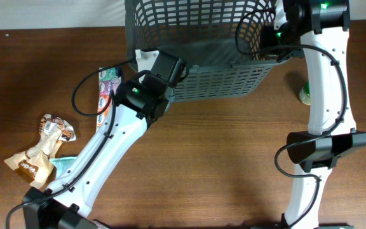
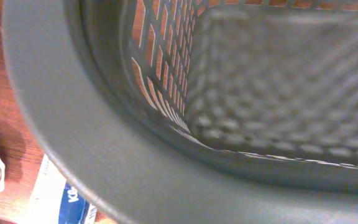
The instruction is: Pack container
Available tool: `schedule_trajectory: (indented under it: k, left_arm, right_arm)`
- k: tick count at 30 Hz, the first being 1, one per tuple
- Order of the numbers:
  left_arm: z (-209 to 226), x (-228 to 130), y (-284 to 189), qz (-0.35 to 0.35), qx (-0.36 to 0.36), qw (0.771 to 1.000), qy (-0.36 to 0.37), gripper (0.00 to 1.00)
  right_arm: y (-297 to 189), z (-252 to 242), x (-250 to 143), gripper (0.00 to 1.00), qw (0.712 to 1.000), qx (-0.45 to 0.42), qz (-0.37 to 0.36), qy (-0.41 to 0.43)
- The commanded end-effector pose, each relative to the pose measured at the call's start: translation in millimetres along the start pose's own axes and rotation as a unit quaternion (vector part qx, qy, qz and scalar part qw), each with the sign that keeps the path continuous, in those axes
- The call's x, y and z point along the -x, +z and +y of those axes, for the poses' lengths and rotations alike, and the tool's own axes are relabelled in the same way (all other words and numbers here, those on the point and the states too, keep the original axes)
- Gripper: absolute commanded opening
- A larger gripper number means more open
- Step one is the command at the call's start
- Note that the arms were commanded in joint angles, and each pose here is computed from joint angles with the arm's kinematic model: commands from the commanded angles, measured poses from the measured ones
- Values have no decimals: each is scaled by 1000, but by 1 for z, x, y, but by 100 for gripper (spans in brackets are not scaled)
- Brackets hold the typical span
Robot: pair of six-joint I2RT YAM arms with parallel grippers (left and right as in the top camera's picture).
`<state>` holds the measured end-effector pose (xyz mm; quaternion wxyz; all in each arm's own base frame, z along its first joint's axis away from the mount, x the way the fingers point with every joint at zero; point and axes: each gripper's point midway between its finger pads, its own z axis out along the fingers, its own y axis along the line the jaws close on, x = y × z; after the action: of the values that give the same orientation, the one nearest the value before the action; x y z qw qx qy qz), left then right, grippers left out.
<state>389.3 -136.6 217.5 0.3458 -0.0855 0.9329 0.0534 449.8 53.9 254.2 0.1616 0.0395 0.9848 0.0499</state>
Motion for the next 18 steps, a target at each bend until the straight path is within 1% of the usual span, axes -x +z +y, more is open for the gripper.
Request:
schedule_trajectory:
  k: [1,5,7,9,10,11,13,14,15,16,18]
  left_arm:
    - [5,9,-2,-13,8,1000,3,2]
    - [5,9,-2,-13,8,1000,3,3]
    - [5,9,-2,-13,7,1000,3,8]
    - [5,9,-2,-13,7,1000,4,17]
    - [5,9,-2,-12,8,1000,4,22]
    - [5,9,-2,-12,7,1000,4,24]
    - [4,8,-2,-12,6,1000,4,29]
    - [5,8,-2,-11,7,1000,4,33]
    - [5,8,-2,-11,7,1000,4,35]
    - [5,8,-2,-10,7,1000,5,37]
    - [5,8,-2,-10,7,1000,5,46]
  right_arm:
    - [5,-1,-4,4,1000,-1,12,7]
    - [5,-1,-4,4,1000,-1,12,7]
    - [5,-1,-3,4,1000,-1,10,6]
    - [5,0,-2,6,1000,0,8,6]
    - [5,0,-1,16,1000,0,7,6]
    - [5,0,-1,34,1000,0,6,6]
    - [5,0,0,54,1000,0,4,6]
    - [5,0,1,66,1000,1,3,6]
    - [5,0,2,72,1000,1,2,6]
    - [5,0,2,75,1000,1,0,6]
    - [5,2,4,81,1000,5,-3,4]
